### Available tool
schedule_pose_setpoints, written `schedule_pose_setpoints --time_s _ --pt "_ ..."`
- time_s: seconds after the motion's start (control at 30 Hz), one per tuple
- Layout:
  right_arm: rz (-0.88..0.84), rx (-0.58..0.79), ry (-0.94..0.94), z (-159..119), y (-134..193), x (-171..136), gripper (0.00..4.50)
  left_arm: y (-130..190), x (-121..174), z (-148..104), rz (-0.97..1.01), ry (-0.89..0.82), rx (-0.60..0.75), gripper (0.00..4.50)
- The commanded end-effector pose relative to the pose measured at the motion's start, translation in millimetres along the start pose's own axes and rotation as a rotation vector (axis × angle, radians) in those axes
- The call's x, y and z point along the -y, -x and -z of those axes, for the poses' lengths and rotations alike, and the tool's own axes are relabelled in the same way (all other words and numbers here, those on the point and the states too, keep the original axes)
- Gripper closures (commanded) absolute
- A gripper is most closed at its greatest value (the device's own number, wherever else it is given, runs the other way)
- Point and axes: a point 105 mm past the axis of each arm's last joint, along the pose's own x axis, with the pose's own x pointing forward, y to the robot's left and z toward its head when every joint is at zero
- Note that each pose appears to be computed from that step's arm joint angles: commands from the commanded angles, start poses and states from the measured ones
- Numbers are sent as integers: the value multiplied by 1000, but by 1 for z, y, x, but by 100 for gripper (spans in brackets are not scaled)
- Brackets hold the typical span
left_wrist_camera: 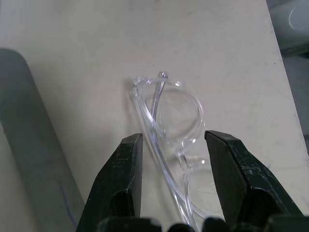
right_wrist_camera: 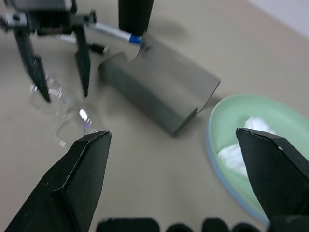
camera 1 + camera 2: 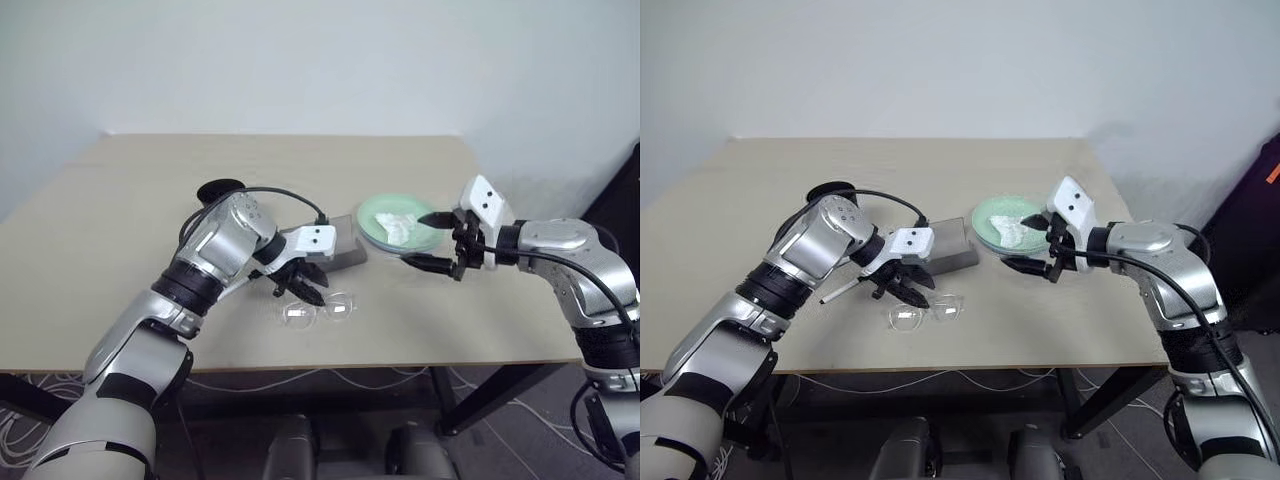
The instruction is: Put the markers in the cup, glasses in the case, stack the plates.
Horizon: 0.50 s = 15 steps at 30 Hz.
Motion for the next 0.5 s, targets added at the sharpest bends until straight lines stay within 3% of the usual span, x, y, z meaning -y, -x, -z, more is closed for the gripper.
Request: schedule_pose_setpoints --time_s 0.03,0.5 --pt "-46 -5 92 -10 8 -8 0 1 -2 -6 -36 -38 -37 241" --pt "-42 -15 114 -9 8 -4 0 -9 4 5 -58 -71 -113 241"
